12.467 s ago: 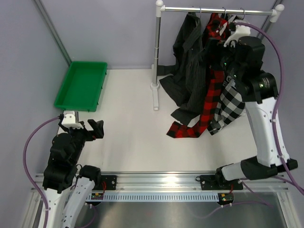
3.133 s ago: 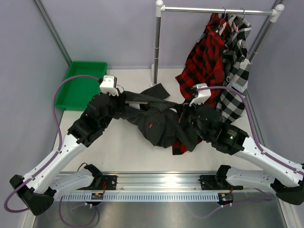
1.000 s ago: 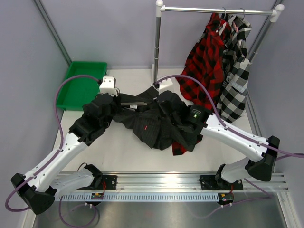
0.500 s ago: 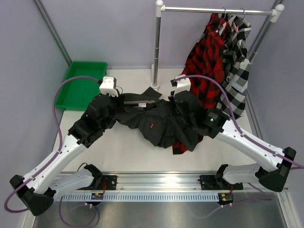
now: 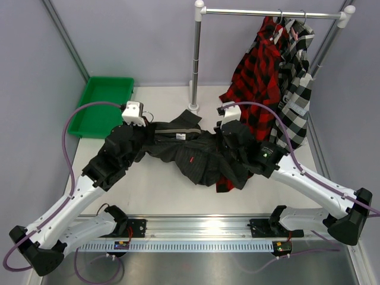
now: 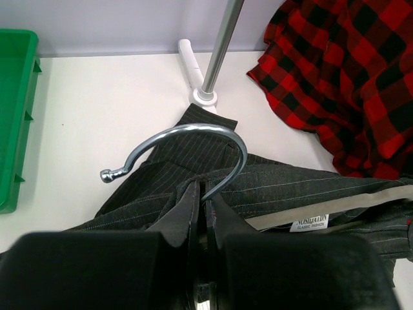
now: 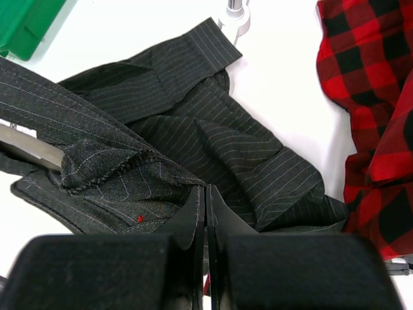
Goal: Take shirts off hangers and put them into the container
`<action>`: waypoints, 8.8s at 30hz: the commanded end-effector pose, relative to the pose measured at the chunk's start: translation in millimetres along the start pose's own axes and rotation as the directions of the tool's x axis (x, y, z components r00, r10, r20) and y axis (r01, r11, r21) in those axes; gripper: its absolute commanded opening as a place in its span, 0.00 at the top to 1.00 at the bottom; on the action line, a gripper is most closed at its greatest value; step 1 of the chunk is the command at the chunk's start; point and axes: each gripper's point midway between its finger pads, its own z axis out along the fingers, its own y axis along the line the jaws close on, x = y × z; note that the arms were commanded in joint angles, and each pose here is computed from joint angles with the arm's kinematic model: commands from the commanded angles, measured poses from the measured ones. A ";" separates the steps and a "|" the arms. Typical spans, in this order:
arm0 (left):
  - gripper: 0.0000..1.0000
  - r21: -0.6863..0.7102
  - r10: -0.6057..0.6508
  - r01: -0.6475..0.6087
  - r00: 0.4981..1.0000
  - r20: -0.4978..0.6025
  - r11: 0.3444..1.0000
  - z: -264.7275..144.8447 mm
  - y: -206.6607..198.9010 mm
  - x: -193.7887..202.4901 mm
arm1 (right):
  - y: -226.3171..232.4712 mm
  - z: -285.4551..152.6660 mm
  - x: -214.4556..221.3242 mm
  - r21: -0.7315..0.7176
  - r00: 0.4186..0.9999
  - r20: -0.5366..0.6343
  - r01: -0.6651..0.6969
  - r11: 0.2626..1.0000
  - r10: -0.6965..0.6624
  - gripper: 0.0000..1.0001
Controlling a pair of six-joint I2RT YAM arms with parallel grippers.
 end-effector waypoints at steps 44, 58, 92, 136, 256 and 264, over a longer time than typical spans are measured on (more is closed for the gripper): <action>1.00 0.112 0.012 -0.027 0.990 0.140 0.993 -0.4 -17.2 -36.8 | 15.1 -81.3 -18.3 -0.349 0.993 0.057 0.113 0.930 -0.099 0.11; 1.00 0.197 0.043 -0.072 0.989 0.144 0.978 -3.5 -31.7 -36.6 | 78.2 -51.5 -46.8 -0.534 0.976 0.067 0.212 0.818 -0.209 0.14; 0.31 0.265 0.068 -0.101 0.989 0.130 0.959 -9.5 -42.8 -35.9 | 107.0 -30.9 -36.8 -0.619 0.979 0.047 0.185 0.764 -0.200 1.00; 0.95 -0.096 -0.046 0.028 0.982 -0.185 0.995 19.2 -23.5 35.7 | 88.6 -46.6 -24.3 -0.578 0.992 0.096 0.125 0.806 -0.085 1.00; 0.96 0.097 0.137 -0.111 0.937 -0.323 0.989 28.4 -30.3 80.5 | -107.9 -48.8 -206.2 0.066 0.928 0.354 -0.152 0.986 0.119 0.03; 0.91 0.188 0.093 -0.020 0.915 -0.392 0.982 31.1 -65.3 108.7 | -100.0 -106.5 -131.6 -0.048 0.917 0.352 -0.182 0.982 0.187 0.02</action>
